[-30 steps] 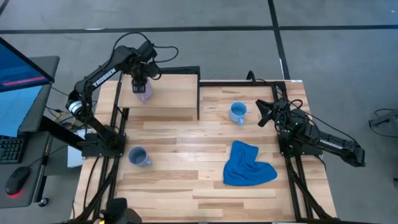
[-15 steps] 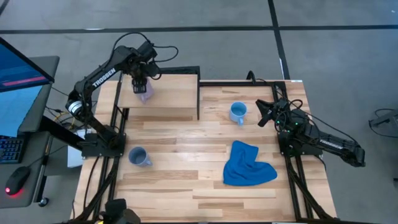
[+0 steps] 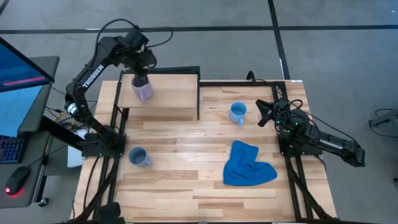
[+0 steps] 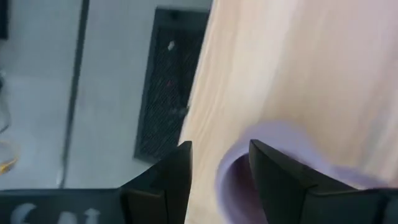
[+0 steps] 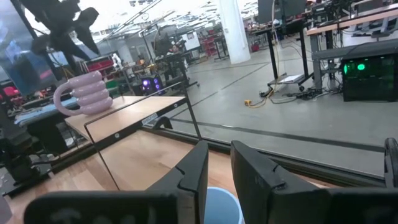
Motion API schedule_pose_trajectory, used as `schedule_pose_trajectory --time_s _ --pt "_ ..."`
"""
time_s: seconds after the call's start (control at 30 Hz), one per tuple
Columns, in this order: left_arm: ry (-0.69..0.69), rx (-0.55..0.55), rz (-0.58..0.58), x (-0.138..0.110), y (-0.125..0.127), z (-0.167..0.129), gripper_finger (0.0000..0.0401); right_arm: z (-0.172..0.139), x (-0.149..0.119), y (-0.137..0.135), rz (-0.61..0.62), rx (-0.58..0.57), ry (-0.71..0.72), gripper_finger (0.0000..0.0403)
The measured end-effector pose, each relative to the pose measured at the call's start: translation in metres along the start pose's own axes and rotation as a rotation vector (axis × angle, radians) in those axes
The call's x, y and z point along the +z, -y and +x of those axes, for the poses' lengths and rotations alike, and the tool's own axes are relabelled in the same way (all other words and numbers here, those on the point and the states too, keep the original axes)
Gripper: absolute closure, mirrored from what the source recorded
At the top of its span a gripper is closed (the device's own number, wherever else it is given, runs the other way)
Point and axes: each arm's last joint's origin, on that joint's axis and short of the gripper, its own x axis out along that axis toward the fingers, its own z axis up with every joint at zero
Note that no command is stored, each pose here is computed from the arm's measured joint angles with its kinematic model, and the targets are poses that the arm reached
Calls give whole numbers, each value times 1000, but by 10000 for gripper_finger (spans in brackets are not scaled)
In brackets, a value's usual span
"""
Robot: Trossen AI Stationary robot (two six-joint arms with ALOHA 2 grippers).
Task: Stack small to large cups/mugs on shelf
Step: Put the pink cup on the shelf
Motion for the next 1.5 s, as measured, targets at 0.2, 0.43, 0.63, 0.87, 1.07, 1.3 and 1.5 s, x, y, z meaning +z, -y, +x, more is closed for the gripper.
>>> schedule_pose_trajectory --time_s 0.2,0.43,0.63,0.87,1.07,1.3,1.5 --pt "81 -132 -8 5 10 -5 250 0 0 0 0 0 0 310" --pt "66 -173 51 15 29 -1 250 0 0 0 0 0 0 310" --pt "-34 -132 34 13 37 -1 250 0 0 0 0 0 0 310" --pt "-66 -139 3 11 40 -1 250 0 0 0 0 -1 0 310" --pt "19 -199 46 16 40 -1 250 0 0 0 0 -1 0 310" --pt "77 -243 61 19 40 -1 250 0 0 0 0 -1 1 310" --pt "80 -265 40 19 41 0 250 0 0 0 0 -1 1 310"
